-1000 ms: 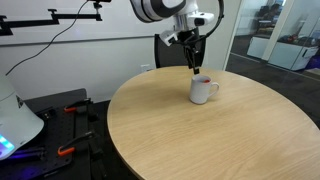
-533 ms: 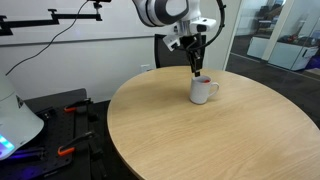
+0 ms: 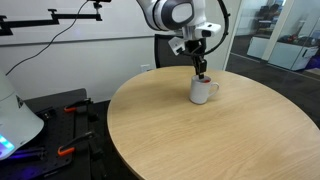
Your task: Remove the orange marker from the white mug and put it on the table
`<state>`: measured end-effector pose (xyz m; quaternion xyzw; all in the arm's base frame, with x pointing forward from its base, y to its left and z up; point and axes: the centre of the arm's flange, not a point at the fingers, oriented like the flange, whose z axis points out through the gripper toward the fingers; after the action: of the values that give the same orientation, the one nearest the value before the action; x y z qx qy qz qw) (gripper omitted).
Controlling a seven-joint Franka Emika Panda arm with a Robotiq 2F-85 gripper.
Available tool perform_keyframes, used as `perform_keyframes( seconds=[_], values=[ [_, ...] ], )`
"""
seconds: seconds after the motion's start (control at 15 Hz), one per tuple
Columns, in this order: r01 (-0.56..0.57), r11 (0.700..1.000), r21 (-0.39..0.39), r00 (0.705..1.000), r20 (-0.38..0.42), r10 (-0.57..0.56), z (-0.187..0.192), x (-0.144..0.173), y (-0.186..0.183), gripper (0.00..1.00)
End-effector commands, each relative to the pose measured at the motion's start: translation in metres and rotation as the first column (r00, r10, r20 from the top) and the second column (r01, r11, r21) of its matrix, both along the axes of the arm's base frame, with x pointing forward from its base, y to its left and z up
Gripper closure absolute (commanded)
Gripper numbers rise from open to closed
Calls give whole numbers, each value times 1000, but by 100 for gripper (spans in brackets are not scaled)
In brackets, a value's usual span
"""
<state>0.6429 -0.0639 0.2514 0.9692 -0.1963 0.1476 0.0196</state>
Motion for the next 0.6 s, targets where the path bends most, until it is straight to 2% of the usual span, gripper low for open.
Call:
perform_keyframes(
  seconds=[0.0,0.53],
  values=[
    [1,1000,3,1000,16,-1,-5,17,-5,57],
    [0,1000,-3,1000,11,0,-16,27,-10,56]
  ],
)
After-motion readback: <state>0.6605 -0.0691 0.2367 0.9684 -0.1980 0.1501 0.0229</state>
